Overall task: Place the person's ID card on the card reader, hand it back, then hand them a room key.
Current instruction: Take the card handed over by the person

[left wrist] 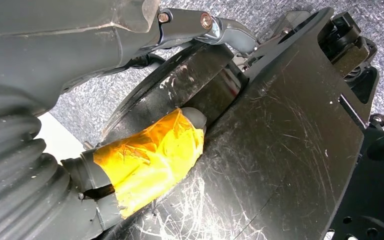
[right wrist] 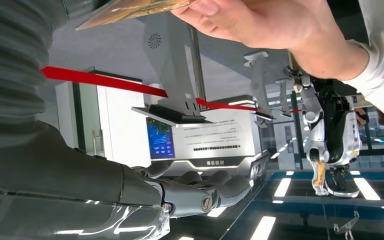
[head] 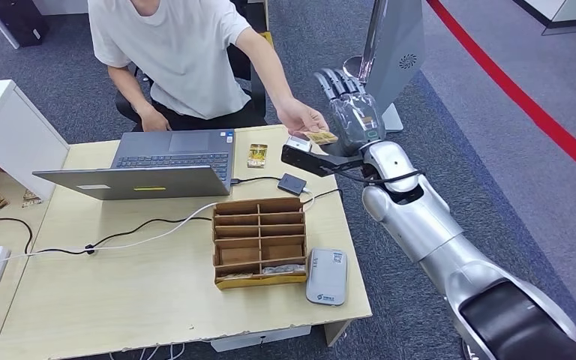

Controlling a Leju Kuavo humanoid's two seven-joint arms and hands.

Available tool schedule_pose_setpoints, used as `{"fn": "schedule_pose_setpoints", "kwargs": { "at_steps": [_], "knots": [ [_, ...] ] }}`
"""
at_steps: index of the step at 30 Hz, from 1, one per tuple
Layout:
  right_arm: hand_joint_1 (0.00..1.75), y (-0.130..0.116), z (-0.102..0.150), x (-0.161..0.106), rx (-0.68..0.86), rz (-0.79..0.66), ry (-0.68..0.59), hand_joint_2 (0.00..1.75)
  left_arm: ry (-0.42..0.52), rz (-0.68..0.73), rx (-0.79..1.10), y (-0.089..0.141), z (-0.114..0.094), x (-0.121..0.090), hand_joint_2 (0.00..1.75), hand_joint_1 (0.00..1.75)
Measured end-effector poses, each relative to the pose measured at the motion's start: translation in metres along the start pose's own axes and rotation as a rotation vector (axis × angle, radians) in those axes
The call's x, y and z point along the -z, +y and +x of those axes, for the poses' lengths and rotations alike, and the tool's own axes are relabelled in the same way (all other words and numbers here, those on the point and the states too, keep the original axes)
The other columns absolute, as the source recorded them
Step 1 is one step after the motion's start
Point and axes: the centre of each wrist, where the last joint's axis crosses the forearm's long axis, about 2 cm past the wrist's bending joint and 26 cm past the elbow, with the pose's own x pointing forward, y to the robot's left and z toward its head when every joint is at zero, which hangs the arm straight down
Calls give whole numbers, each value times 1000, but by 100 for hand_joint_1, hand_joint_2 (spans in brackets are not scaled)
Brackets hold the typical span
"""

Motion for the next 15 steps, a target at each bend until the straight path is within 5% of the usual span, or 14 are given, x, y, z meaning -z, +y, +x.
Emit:
{"fn": "schedule_pose_setpoints", "kwargs": {
  "at_steps": [1,5,15],
  "knots": [
    [1,1,0,0,-1,2,-1,175,0,0,1,0,0,0,175,0],
    [175,3,1,-1,-2,7,-8,175,0,0,5,0,0,0,175,0],
    [175,5,4,-2,24,8,-29,175,0,-4,4,1,0,0,175,0]
  ]
}}
